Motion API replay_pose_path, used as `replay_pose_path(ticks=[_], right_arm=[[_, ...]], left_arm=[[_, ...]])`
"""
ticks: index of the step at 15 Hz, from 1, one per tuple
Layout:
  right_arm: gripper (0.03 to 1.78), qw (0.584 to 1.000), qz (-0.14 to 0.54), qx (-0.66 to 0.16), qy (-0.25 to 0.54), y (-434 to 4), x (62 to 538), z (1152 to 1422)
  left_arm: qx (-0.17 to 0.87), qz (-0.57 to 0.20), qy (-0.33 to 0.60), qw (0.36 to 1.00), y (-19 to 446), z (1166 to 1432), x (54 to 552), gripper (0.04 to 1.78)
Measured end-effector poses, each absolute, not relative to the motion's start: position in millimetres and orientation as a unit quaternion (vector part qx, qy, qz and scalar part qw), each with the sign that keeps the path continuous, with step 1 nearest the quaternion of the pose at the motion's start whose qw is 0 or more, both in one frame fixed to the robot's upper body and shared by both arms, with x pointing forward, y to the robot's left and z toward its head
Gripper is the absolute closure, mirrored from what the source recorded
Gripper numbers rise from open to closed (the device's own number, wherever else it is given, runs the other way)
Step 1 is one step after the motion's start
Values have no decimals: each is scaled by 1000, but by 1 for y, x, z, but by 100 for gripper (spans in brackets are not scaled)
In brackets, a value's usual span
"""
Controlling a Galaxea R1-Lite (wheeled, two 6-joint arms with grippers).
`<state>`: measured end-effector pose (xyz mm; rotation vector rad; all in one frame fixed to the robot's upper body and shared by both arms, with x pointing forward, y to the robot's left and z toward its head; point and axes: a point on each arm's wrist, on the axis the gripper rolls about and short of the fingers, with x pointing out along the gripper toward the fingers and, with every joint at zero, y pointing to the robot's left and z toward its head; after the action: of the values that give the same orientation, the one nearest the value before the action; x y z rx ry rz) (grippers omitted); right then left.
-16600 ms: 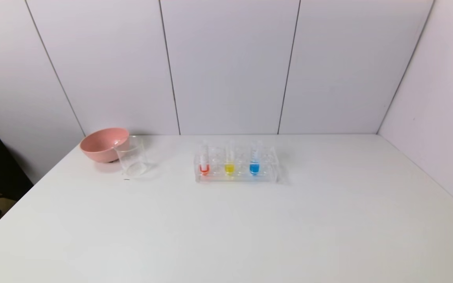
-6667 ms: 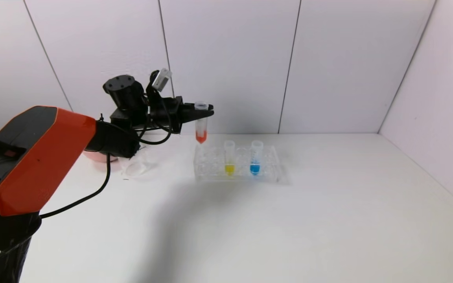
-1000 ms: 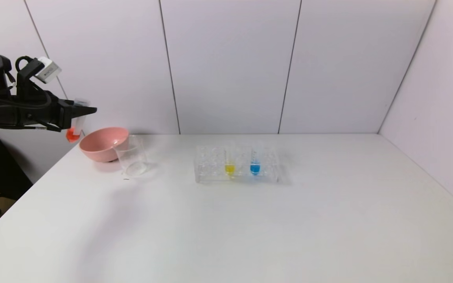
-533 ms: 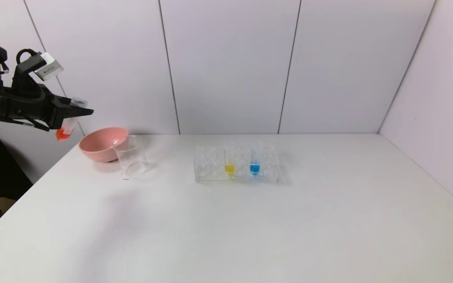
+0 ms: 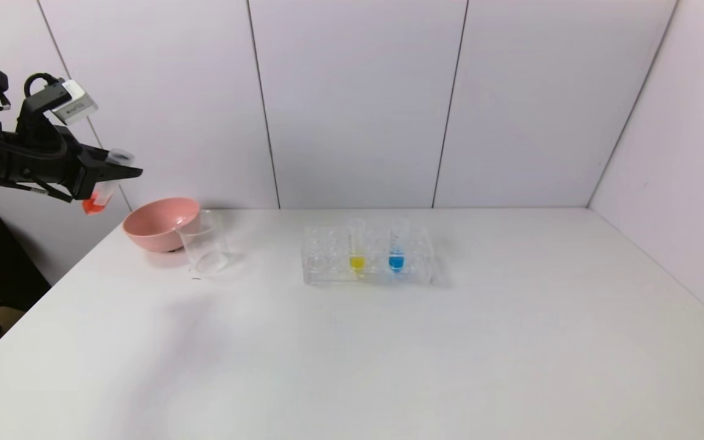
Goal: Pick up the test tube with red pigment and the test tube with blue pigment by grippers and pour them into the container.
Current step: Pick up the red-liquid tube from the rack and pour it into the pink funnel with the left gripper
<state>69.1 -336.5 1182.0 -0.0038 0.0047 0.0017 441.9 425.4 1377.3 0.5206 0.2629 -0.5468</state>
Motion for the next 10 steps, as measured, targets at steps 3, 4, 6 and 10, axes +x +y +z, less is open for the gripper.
replay_pose_path(ticks=[3,4,6,10], right_arm=[[4,1000,0,-2,2,-337,69,1182],[4,1000,0,-2,2,-337,69,1182],[4,1000,1,-2,2,-337,69,1182],[4,1000,1,-2,2,-337,69,1182]], left_arm=[[273,-278,129,912,425,1377,440,136],[273,-282,131,910,425,1377,440,136],[271,-287,132,909,424,1376,439,136],[271,-290,125,909,423,1383,434,136]])
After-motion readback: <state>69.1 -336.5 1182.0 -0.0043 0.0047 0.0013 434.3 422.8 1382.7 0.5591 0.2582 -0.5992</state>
